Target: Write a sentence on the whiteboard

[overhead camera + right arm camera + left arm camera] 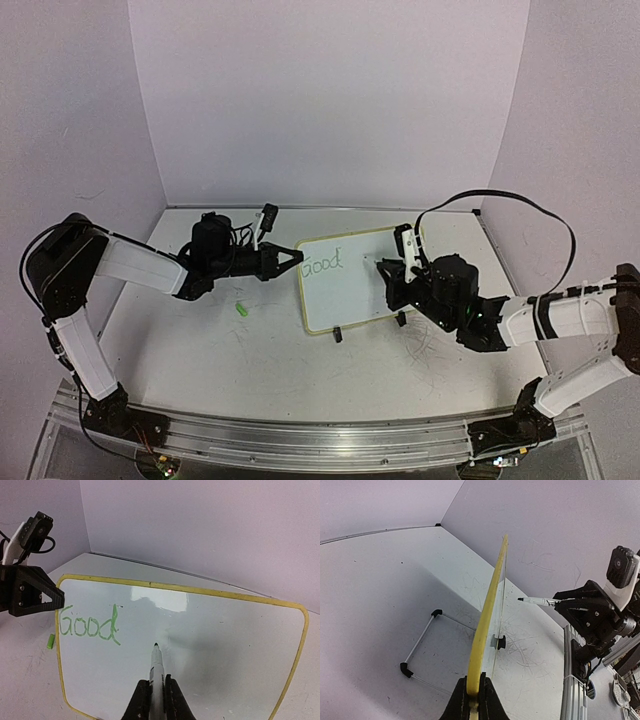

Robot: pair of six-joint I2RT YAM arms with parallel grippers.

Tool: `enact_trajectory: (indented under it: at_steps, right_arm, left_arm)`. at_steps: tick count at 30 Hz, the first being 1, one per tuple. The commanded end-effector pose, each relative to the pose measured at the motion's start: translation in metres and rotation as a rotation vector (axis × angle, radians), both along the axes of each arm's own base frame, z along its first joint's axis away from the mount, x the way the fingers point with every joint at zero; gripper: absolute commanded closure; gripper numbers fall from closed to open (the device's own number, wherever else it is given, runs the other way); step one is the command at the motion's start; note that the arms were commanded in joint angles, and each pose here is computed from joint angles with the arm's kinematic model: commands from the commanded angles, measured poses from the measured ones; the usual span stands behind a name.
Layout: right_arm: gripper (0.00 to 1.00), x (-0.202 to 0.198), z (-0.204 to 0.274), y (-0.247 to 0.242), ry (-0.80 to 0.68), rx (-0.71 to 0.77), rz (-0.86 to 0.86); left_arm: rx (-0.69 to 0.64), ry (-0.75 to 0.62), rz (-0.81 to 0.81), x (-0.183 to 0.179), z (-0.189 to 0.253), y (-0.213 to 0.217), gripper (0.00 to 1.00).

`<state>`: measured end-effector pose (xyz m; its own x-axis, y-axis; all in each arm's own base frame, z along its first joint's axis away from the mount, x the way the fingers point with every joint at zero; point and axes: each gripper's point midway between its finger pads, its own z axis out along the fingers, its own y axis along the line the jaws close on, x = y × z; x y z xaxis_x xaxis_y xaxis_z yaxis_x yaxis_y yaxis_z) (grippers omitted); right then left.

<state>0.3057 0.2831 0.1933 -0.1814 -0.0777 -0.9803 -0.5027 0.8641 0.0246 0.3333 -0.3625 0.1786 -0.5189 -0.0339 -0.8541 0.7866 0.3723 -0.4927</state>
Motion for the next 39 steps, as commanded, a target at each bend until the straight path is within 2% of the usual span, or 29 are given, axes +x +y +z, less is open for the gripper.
enact_trajectory:
  at_steps: [1, 27, 39]
  right_arm:
    - [1.00, 0.007, 0.021, 0.016, -0.041, 0.017, 0.024]
    - [1.00, 0.023, 0.029, 0.032, -0.078, 0.034, 0.008]
    - [1.00, 0.026, 0.012, 0.031, -0.035, 0.017, -0.014]
  left_arm:
    - [0.033, -0.081, 0.088, 0.016, 0.011, 0.011, 1.00]
    - [0.053, -0.105, 0.091, 0.013, 0.009, 0.012, 1.00]
    - [0.050, -0.116, 0.094, 0.012, 0.013, 0.013, 1.00]
